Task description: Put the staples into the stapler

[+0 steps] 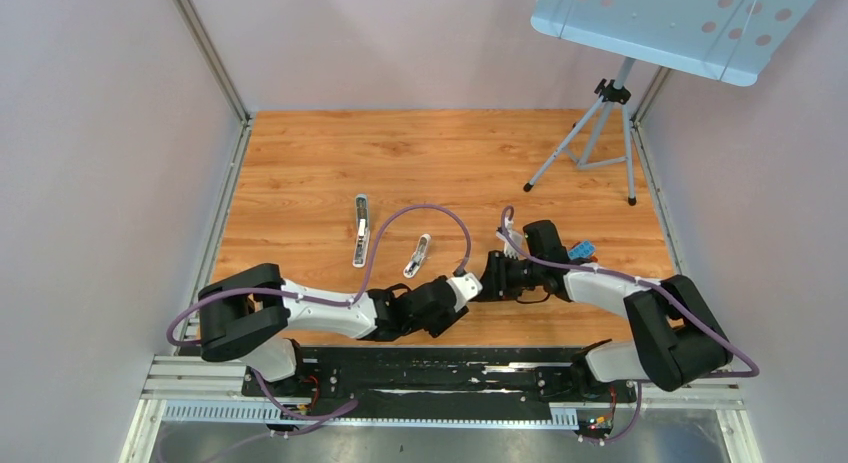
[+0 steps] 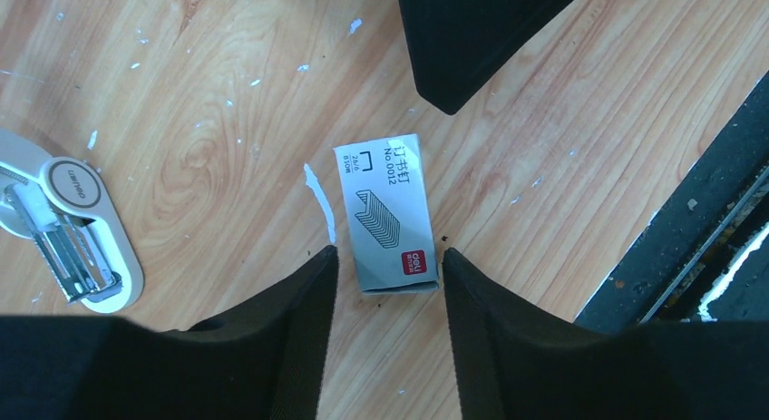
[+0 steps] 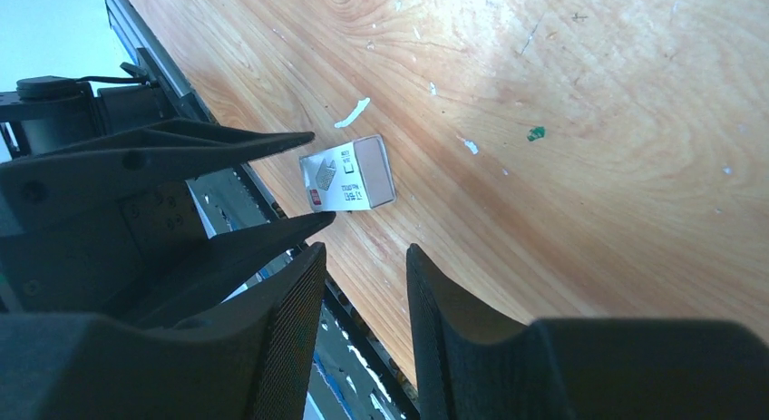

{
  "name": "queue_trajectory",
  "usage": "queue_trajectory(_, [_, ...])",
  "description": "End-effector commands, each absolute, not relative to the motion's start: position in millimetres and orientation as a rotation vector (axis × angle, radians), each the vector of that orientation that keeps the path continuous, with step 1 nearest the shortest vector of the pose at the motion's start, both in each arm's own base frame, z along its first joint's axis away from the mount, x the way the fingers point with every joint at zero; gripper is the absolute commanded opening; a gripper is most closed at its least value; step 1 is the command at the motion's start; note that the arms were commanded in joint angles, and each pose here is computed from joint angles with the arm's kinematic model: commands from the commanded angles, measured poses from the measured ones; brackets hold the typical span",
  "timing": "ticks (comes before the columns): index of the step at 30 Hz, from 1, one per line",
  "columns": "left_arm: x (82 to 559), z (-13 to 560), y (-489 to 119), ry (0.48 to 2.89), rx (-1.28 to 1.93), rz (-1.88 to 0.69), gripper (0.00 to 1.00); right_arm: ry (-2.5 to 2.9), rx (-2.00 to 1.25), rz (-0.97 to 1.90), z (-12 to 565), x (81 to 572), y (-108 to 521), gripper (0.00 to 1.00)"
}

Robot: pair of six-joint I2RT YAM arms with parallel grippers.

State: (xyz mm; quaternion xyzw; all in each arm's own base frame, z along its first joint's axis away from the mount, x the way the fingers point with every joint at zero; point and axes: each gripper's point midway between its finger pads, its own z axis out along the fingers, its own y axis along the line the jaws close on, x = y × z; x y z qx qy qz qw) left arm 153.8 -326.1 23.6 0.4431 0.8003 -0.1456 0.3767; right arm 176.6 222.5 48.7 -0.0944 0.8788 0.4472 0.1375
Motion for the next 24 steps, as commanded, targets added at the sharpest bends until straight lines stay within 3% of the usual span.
queue_trajectory(1, [158.2,38.3,-329.4,2.005,1.093,-0.38,0.54,2.533,-0.259,1.328,50.3,181.5,224.7,0.41])
queue_trajectory(5, [160.0,43.9,-339.9,2.002,1.046,-0.421,0.63,2.537,-0.244,1.3,47.8,182.6,222.5,0.42])
queue_trajectory(11, [167.5,27.6,-342.3,2.031,1.062,-0.37,0.65,2.542,-0.243,1.295,46.8,181.6,221.4,0.43])
queue_trajectory(24, [167.8,24.6,-338.1,2.031,1.108,-0.412,0.47,2.55,-0.254,1.302,44.9,183.1,222.8,0.41])
